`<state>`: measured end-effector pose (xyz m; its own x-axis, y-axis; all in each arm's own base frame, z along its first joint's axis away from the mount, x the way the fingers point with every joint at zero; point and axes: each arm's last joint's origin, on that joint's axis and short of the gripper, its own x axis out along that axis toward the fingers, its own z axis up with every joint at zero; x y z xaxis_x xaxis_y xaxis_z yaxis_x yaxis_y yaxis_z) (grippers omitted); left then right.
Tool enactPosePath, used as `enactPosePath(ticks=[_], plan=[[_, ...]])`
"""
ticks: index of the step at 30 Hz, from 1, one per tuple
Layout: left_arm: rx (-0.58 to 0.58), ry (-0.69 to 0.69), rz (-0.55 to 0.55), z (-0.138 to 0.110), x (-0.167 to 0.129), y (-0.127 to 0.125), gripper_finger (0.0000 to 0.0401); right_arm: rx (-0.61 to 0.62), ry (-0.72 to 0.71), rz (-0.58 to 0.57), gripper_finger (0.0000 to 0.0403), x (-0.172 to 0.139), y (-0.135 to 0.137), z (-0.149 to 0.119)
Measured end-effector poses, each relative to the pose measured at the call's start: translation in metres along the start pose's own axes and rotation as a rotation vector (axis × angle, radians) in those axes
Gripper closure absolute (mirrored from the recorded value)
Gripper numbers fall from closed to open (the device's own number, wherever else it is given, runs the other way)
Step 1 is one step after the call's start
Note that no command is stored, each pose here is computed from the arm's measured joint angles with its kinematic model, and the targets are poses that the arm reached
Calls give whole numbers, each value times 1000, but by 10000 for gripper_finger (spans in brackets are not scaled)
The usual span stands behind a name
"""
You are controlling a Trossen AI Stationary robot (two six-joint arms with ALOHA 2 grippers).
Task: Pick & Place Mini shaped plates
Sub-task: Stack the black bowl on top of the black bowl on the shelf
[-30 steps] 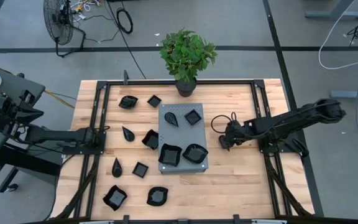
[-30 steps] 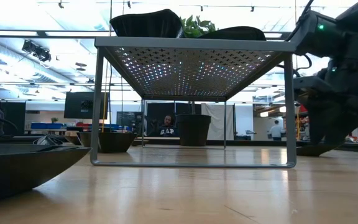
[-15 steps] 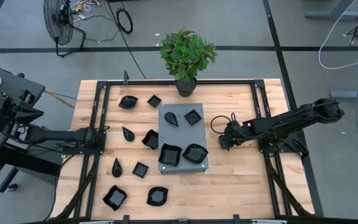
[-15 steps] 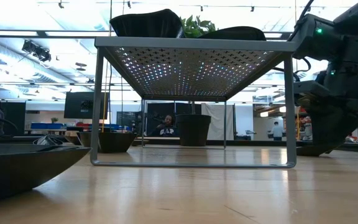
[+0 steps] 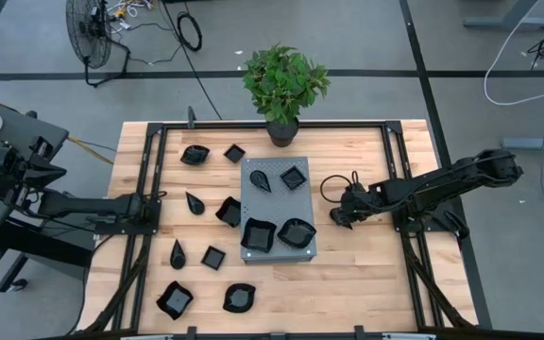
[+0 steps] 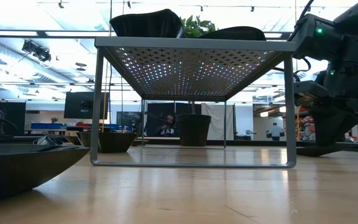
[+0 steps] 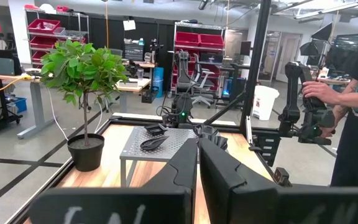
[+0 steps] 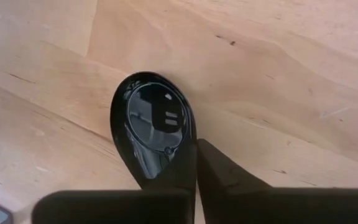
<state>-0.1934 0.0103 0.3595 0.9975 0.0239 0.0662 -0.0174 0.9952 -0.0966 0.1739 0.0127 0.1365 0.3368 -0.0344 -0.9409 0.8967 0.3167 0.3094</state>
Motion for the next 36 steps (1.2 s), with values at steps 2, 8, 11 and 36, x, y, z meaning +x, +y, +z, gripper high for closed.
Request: enactPosePath(ticks=[2,8,11,36], plan=[[0,0,0,0,0,0,378,-1,0,0,398,0,0,0],[0,0,0,0,0,0,378,-26,1,6,401,-1,0,0],[0,0,0,0,0,0,378,-35,-2,17,401,-2,0,0],[0,0,0,0,0,0,378,-273,-148,-93,403,-90,20,16]])
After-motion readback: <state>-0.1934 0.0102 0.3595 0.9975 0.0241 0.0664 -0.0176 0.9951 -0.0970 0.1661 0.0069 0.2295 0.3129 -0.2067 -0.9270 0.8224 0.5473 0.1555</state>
